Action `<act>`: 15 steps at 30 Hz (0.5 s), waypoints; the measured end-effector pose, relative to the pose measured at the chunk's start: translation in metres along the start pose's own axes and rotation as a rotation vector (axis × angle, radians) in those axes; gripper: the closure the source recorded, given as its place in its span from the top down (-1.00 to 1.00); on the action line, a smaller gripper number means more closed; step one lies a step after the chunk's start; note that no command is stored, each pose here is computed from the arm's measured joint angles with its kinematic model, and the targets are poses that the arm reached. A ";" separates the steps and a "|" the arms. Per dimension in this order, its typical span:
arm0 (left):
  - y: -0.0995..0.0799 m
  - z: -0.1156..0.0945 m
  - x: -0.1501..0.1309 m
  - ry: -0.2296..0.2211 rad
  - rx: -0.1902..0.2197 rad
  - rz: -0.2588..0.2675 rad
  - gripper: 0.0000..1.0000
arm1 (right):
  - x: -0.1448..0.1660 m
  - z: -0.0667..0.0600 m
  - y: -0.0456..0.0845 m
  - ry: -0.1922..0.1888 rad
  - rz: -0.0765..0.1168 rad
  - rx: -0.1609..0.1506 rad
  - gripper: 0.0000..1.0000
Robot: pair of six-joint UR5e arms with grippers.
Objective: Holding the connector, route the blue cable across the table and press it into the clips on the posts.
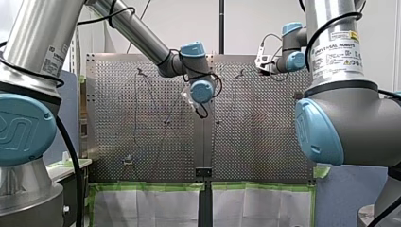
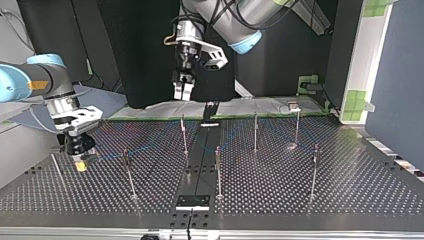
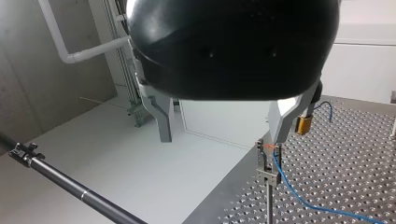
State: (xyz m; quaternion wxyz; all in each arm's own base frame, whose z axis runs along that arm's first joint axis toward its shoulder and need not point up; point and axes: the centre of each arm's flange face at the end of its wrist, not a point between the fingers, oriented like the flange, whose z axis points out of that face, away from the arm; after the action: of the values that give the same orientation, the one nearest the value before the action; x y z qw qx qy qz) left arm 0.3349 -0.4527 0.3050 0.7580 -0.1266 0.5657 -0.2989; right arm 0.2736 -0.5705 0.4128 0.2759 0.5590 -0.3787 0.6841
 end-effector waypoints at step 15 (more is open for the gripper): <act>0.032 -0.036 0.016 0.000 0.000 0.000 1.00 | 0.000 0.000 0.001 0.001 -0.001 -0.001 -1.00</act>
State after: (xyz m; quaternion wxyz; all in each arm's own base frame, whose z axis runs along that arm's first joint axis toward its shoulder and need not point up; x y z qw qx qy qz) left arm 0.3145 -0.4318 0.2643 0.7580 -0.1266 0.5658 -0.2989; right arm 0.2729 -0.5711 0.4127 0.2766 0.5585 -0.3788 0.6841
